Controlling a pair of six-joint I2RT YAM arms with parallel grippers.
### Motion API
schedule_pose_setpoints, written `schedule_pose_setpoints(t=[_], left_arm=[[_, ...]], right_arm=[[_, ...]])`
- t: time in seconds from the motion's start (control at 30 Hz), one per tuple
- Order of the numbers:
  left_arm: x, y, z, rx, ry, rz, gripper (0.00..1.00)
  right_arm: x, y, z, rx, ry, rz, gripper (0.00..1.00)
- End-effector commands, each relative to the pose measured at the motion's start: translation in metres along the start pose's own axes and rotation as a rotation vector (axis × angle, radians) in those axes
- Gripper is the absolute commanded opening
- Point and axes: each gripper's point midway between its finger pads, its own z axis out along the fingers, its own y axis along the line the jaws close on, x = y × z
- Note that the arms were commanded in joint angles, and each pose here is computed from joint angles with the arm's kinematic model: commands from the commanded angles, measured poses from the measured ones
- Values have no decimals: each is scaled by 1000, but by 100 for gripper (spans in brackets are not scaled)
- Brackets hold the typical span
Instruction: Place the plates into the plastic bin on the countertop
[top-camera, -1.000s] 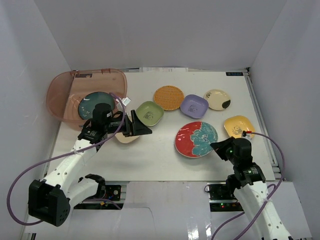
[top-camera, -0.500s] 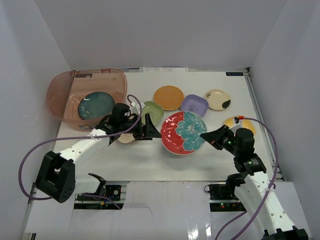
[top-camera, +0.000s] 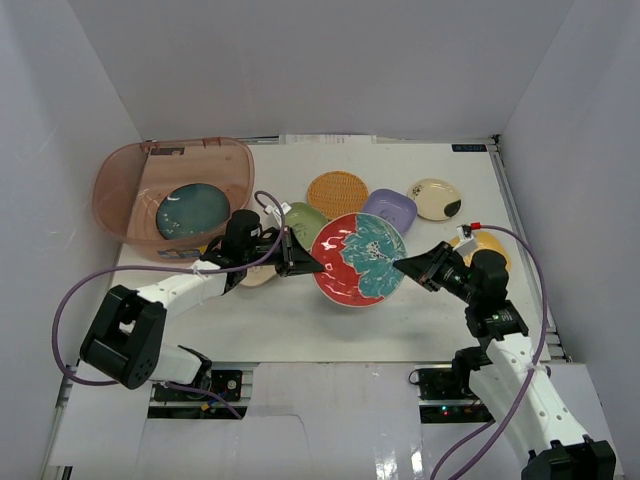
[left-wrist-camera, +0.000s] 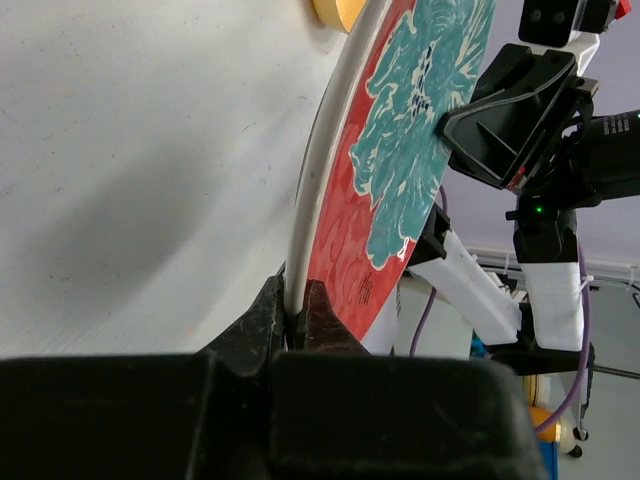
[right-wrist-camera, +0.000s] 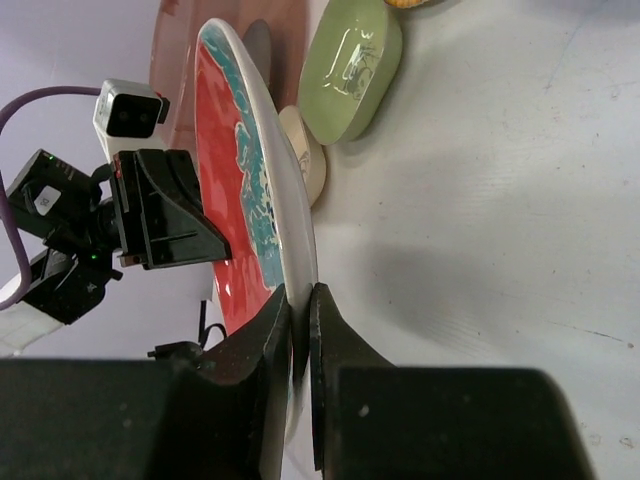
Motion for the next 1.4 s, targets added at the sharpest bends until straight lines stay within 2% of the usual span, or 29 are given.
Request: schedule_pose_setpoints(t=[0.0, 0.03, 0.1, 0.13, 0.2, 0.3, 0.37, 0.53, 0.63, 0.73, 0.87, 1.2, 1.37], left_arm=[[-11, -19, -4, 35, -57, 88, 0], [-13, -21, -5, 35, -66, 91, 0], [-19, -25, -7, 27, -94, 83, 0], [-27, -37, -11, 45, -119, 106, 0], [-40, -49, -18, 60, -158, 105, 0], [-70, -79, -41, 107, -240, 130, 0], [-91, -101, -61, 140, -296, 164, 0], [-148, -105, -129, 105, -490, 143, 0], [-183, -89, -180, 34, -656, 82, 0], [-217, -47, -233, -165, -887, -12, 0], [-230, 10, -292, -434, -1095, -122, 0], [-237, 99, -327, -755, -1118, -223, 0], [-248, 125, -320, -775, -1055, -258, 0]], right_arm=[[-15, 69, -11, -265, -20, -59, 8], [-14, 68, -11, -263, -19, -57, 11], [-11, 63, -10, -254, -14, -53, 25], [-10, 62, -11, -247, -8, -53, 43], [-10, 61, -11, -238, -1, -78, 62], [-11, 67, -13, -233, 15, -121, 79], [-11, 70, -14, -242, 21, -137, 84], [-5, 66, -14, -243, 39, -150, 87], [-4, 59, -13, -220, 35, -170, 89], [-3, 52, -12, -194, 42, -189, 88], [-3, 46, -10, -164, 56, -231, 87], [-8, 27, -1, -48, 80, -327, 82], [-7, 21, 6, -35, 93, -331, 82]])
